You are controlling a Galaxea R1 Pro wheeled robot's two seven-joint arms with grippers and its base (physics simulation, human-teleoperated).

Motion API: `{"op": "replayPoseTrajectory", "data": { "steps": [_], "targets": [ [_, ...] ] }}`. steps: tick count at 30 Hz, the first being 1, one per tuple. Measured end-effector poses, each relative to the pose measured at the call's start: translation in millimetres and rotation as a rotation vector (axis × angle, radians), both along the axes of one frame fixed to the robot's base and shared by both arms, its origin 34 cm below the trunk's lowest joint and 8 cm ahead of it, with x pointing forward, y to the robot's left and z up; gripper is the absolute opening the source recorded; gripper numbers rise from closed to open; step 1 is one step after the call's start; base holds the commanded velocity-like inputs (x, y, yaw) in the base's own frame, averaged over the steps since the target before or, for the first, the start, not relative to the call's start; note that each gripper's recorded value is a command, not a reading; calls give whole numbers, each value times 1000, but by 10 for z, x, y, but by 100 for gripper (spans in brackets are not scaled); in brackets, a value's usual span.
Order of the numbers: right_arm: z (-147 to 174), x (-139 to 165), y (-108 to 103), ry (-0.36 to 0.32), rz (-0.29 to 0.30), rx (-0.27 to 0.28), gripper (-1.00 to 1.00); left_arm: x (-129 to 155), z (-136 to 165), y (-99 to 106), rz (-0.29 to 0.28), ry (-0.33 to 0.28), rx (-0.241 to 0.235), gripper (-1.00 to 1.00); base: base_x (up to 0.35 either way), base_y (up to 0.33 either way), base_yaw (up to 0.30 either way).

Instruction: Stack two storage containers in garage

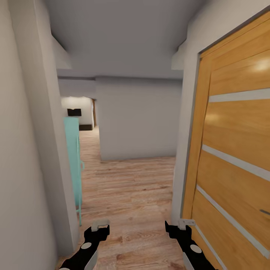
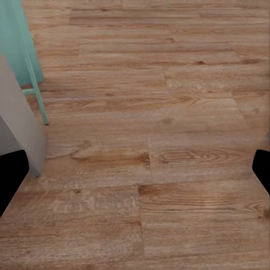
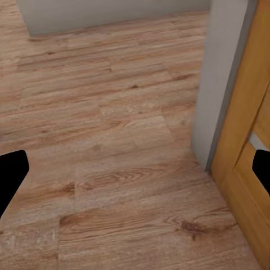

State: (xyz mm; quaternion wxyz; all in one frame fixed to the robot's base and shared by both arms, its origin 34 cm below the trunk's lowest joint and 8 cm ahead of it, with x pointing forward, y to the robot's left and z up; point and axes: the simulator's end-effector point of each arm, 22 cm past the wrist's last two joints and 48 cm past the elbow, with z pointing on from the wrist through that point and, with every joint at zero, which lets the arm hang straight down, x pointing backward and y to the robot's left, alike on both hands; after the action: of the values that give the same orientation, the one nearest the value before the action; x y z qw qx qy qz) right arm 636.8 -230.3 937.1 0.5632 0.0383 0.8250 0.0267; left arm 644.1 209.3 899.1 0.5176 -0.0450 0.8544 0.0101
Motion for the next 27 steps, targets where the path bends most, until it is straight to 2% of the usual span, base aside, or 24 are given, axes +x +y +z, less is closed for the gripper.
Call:
{"op": "replayPoseTrajectory", "data": {
  "steps": [27],
  "targets": [
    [-20, -8, 5, 4, 1, 0, 100, -3, -6, -7, -3, 3, 1, 100, 326, 0, 0]
  ]
}}
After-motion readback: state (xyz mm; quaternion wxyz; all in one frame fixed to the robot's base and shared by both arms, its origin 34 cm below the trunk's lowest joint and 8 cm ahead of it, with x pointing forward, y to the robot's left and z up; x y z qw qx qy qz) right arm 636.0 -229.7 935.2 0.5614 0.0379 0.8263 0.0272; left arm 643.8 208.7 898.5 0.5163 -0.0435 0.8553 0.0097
